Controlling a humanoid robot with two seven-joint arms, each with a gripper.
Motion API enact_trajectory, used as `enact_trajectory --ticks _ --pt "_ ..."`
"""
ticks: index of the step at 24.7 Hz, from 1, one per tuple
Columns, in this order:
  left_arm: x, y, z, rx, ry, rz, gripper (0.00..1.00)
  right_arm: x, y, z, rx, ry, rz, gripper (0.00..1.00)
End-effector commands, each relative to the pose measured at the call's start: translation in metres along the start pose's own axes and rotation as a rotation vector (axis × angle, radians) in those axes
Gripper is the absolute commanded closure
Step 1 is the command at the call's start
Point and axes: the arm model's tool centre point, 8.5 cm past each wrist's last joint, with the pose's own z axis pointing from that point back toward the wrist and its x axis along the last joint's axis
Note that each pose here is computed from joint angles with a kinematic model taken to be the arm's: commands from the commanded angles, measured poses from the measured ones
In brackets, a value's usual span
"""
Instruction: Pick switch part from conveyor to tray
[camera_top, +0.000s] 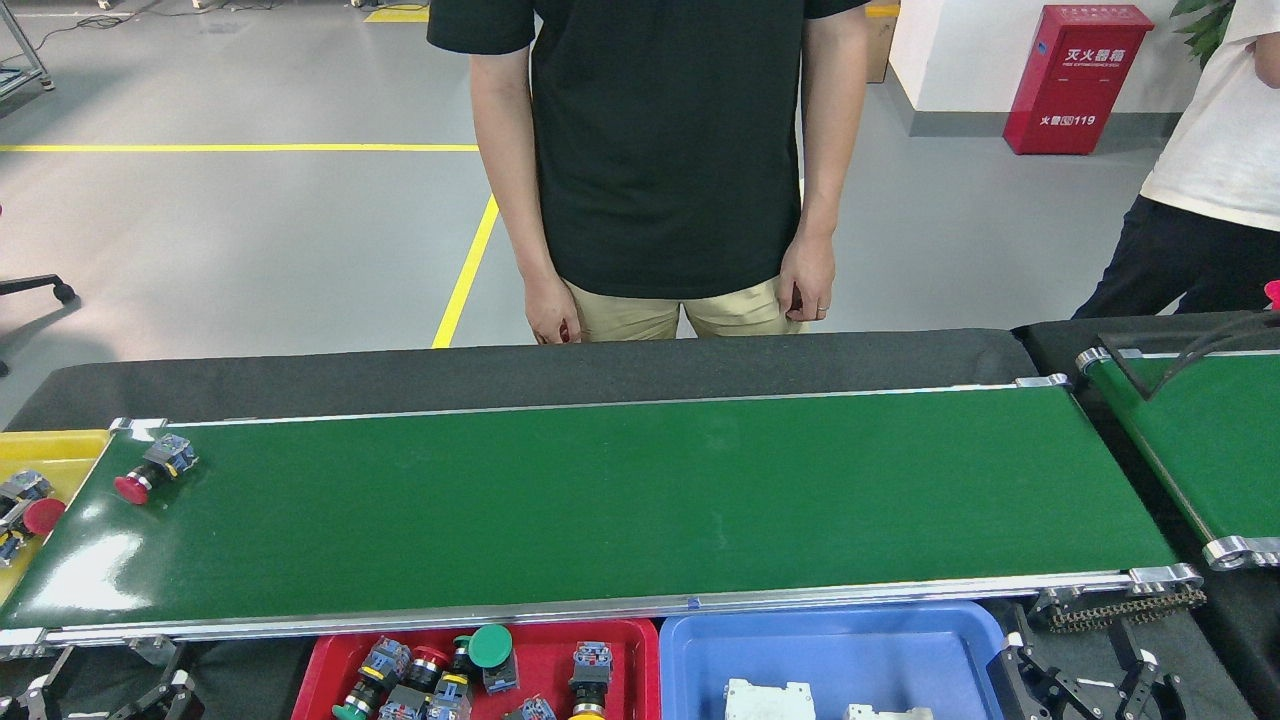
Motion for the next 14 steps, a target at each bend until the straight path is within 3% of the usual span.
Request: enact_trajectory --ticks 1,14 --pt "-0.0041 0.0067 -0.0003 0.021 0.002 -0.009 0.0 0.0012 -0.0083 -0.003 -0.03 -0.003 0.0 0.01" --pt "-0.0036 0.0101 -0.0026 0.03 -0.001 -0.014 0.0 0.0002 -0.012 -0.0071 -0.042 0.003 -0.002 0.01"
